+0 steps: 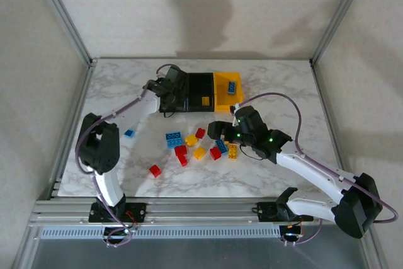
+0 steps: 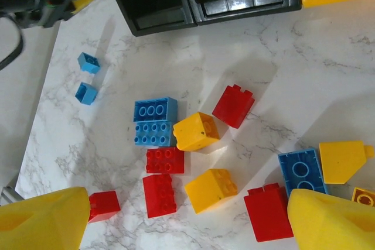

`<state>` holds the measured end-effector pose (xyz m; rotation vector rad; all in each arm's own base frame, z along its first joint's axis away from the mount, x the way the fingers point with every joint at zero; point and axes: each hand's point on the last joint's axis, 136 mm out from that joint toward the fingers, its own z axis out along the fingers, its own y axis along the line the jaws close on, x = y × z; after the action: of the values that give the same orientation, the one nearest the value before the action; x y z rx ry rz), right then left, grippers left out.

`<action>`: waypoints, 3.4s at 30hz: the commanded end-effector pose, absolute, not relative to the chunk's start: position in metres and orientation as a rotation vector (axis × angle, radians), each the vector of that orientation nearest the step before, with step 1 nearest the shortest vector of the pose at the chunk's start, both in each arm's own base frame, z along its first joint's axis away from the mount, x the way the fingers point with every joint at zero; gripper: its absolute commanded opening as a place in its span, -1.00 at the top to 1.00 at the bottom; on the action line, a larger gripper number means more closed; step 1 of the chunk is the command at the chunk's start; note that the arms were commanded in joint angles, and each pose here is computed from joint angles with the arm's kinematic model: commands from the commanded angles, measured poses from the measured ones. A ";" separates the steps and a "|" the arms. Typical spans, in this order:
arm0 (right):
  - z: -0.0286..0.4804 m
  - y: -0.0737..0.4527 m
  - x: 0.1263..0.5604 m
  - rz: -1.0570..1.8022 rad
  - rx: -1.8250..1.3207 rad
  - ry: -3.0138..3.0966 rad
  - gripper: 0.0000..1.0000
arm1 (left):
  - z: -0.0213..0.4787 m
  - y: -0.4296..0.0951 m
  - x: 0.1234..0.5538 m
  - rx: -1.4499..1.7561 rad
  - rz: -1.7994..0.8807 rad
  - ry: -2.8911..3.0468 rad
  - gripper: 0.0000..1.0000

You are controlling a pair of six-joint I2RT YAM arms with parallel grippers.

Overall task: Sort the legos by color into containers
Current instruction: Pick up the lego from the middle-left of the table, then place the lego in the container, then pick up the lego from the middle-right of the table.

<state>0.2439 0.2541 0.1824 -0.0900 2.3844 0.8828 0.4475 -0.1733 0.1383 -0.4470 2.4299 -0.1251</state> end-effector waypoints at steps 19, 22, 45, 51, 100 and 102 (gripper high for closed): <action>0.180 0.244 0.240 0.842 -0.036 2.393 -0.75 | 0.070 -0.163 0.491 -0.406 -0.027 2.591 0.39; 0.179 0.244 0.241 0.839 -0.036 2.395 -0.76 | 0.065 -0.161 0.491 -0.406 -0.007 2.597 0.37; 0.184 0.238 0.241 0.823 -0.028 2.376 -0.78 | 0.103 -0.162 0.485 -0.403 -0.059 2.544 0.03; 0.192 0.230 0.240 0.788 -0.028 2.366 -0.77 | 0.138 -0.174 0.465 -0.374 -0.158 2.503 0.01; 0.100 0.099 0.285 0.342 0.608 2.573 -0.73 | 0.135 -0.295 0.276 -0.010 -0.668 2.469 -0.27; 0.098 0.098 0.285 0.342 0.606 2.573 -0.73 | 0.132 -0.290 0.275 -0.028 -0.642 2.477 -0.29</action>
<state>0.2860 0.0965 0.1028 0.6123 2.5684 0.3222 0.2777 -0.3015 0.1368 0.0142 2.4627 -0.7114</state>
